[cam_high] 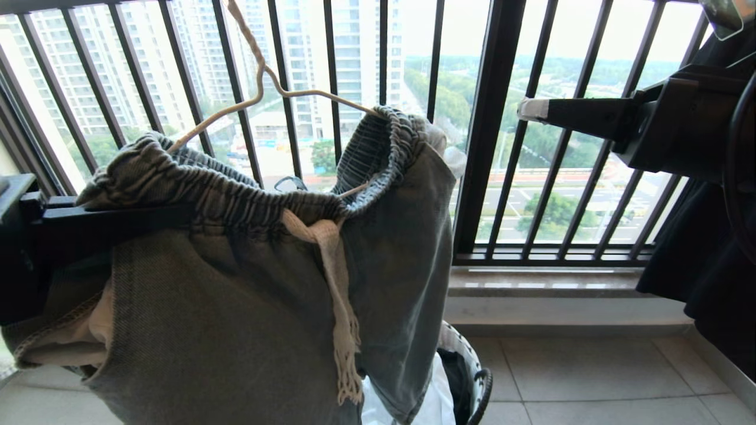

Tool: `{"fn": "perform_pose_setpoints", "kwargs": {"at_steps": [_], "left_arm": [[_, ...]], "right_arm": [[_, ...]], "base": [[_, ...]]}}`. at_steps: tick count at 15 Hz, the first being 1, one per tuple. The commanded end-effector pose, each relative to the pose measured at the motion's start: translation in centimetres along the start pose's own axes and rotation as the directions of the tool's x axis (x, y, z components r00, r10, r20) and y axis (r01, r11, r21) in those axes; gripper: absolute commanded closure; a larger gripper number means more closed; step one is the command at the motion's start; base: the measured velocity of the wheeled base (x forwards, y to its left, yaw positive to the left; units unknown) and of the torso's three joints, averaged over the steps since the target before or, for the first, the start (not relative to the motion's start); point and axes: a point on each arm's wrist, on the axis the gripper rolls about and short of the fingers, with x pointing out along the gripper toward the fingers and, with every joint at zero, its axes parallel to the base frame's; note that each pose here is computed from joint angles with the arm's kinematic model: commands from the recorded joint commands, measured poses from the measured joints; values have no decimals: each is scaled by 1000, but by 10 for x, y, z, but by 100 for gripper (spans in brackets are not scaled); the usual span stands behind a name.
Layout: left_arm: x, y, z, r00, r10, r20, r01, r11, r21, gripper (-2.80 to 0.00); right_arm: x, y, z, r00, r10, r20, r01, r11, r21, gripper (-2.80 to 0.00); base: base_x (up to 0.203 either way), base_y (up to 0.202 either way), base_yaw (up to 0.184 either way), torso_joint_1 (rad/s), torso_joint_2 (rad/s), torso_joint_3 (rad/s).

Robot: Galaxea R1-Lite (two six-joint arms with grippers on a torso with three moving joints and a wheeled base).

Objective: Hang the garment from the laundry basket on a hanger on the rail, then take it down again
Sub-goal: Hang the clothes rack on the clothesline

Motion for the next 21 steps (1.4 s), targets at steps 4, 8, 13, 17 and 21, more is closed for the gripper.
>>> {"fn": "perform_pose_setpoints", "kwargs": {"at_steps": [4,8,13,17,21], "left_arm": [[7,5,-3,1000,-2,-21,2,1000,-12,0],[5,4,-2,1000,-5,-17,5,1000,-10,0],[15,5,-7,998,-42,-46,41,999,-26,0],[19,6,-9,997,-51,-59,49,998,-36,0],[20,5,-9,997,-56,-59,54,998,-36,0]], "right_arm": [[1,-1,-1,997,18,79,-14,999,-42,0],[-1,0,0,996,22,88,-18,999,-49,0],[1,-1,0,996,18,87,-14,999,-46,0],[9,-7,-7,998,17,64,-15,999,-32,0],[13,-10,-10,998,11,54,-10,1000,-27,0]], "base": [[0,0,0,11,-97,-89],[0,0,0,59,-332,-331],[0,0,0,112,-498,-330],[0,0,0,154,-469,-318],[0,0,0,184,-483,-305]]}}
